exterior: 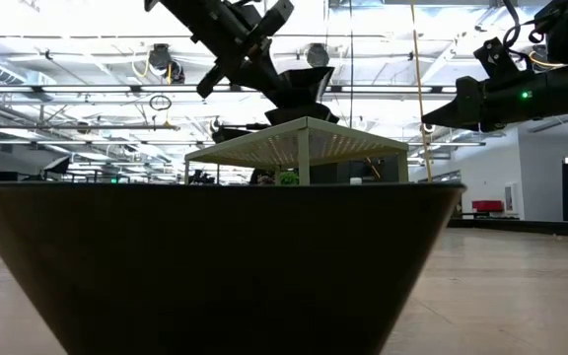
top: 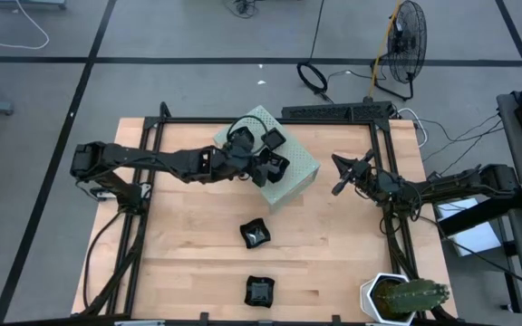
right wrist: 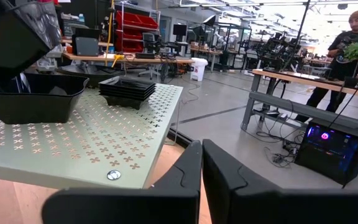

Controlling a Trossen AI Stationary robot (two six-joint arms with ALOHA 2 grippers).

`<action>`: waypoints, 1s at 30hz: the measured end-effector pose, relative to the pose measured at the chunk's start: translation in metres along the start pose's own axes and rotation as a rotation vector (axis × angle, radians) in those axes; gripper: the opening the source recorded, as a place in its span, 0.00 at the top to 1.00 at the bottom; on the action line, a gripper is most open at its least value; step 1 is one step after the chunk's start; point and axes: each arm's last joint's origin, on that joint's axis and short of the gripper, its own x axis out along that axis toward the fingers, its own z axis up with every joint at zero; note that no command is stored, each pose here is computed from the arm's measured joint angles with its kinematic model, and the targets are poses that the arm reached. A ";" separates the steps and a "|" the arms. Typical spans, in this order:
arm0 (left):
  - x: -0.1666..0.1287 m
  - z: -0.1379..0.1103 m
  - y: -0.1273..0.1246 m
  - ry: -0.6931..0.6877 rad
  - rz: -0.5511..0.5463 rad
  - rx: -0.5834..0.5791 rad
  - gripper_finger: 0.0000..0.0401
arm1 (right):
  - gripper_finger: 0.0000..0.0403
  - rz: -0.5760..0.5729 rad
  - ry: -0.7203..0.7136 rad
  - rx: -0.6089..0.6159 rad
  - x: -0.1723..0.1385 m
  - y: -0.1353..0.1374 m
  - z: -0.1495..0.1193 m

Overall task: Pick & Place Mini shaped plates
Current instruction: Stack the distorted square plate on top of the other distorted square plate on the shelf

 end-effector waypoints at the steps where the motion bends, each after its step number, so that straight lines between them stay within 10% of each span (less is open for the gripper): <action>1: 0.000 0.000 0.000 0.000 -0.001 0.009 0.97 | 0.99 0.000 0.000 0.000 0.000 0.000 0.000; 18: 0.000 0.000 0.000 -0.016 0.016 0.031 0.76 | 0.99 0.000 0.000 0.000 0.000 0.000 0.000; 30: -0.031 -0.044 -0.050 0.142 -0.256 0.206 0.65 | 0.99 0.000 0.000 0.000 0.000 0.000 0.000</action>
